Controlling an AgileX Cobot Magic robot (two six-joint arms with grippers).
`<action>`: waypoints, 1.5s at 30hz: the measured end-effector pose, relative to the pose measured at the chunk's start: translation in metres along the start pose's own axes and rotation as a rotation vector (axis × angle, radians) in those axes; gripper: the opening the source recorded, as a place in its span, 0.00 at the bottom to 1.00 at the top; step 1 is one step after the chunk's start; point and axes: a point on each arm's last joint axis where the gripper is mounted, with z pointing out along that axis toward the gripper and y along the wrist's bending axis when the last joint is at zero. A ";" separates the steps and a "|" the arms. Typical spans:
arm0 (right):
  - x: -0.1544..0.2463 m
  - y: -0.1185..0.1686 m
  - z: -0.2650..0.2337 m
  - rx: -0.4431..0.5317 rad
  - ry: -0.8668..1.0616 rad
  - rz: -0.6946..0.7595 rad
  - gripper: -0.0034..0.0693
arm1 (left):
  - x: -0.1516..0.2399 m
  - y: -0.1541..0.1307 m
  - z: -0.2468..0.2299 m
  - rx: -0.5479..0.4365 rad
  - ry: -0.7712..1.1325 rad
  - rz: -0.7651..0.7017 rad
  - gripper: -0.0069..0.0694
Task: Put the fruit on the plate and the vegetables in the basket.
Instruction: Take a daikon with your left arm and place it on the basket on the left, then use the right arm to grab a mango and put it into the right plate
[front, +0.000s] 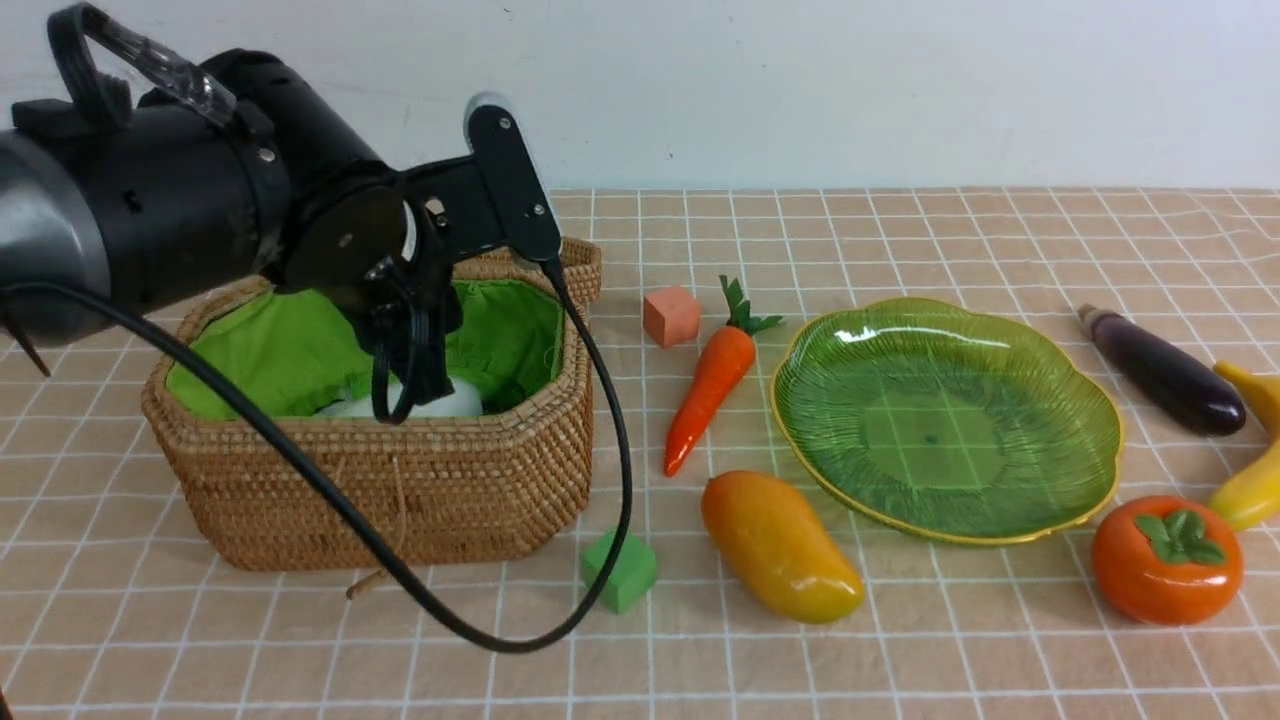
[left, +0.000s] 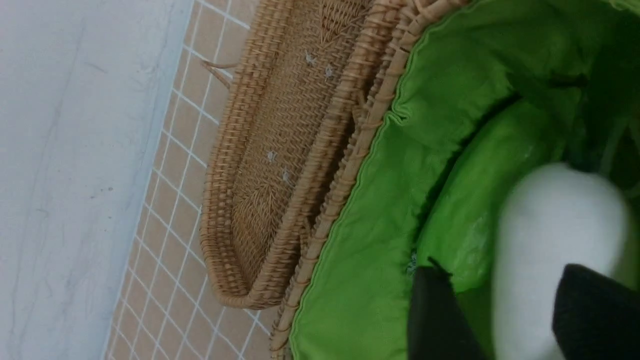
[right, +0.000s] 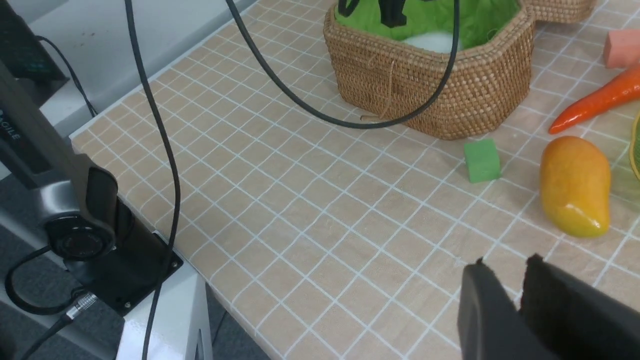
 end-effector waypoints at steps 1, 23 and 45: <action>0.000 0.000 0.000 0.005 0.002 -0.002 0.22 | 0.000 0.001 -0.003 -0.005 -0.003 -0.029 0.69; 0.004 -0.008 0.000 0.093 0.036 0.067 0.23 | -0.108 -0.112 -0.074 0.450 -0.095 -0.078 0.13; 0.007 -0.026 0.007 0.217 0.152 0.186 0.25 | -0.142 -0.082 -0.038 0.489 0.176 -0.615 0.38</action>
